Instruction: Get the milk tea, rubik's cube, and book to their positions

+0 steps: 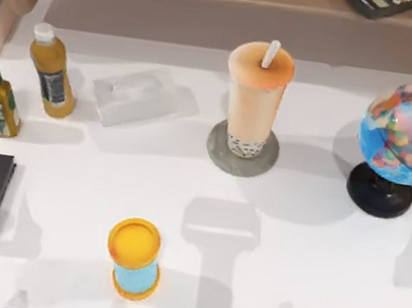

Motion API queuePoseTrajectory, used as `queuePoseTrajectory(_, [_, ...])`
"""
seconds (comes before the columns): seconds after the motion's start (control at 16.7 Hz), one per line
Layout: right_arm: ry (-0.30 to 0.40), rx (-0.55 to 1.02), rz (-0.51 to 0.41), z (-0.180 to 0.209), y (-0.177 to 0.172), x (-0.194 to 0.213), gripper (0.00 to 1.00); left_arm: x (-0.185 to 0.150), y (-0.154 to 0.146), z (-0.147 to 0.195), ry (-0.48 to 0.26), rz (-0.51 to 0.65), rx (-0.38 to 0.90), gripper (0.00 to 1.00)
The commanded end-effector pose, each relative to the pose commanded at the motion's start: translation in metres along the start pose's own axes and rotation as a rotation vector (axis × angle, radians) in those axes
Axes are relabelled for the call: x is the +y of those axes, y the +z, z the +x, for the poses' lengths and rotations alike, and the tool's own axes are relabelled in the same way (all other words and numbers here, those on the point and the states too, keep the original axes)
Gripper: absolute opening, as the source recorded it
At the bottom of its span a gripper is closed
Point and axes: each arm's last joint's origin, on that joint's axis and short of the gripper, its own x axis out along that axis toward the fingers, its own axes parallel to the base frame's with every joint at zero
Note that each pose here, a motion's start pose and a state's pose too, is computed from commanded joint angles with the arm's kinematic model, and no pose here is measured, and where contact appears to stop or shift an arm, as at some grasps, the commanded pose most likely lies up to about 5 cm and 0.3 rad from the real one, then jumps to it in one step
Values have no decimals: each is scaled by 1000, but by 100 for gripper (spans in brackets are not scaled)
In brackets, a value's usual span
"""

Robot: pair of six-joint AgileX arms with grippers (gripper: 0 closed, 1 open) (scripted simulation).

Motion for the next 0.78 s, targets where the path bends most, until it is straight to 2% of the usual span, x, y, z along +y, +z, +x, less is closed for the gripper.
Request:
queuePoseTrajectory(0.18, [0, 0, 0, 0, 0, 0, 100, 0, 0, 0, 0, 0, 0, 100])
queuePoseTrajectory(0.24, [0, 0, 0, 0, 0, 0, 100, 2, -3, 7, 19, -3, 135, 100])
queuePoseTrajectory(0.42, [0, 0, 0, 0, 0, 0, 100, 2, 7, 5, 14, -4, 117, 100])
queuePoseTrajectory(0.6, [0, 0, 0, 0, 0, 0, 100, 3, 41, 3, 3, -8, 62, 100])
queuePoseTrajectory(0.78, [0, 0, 0, 0, 0, 0, 100, 6, 91, 13, -5, -9, 13, 100])
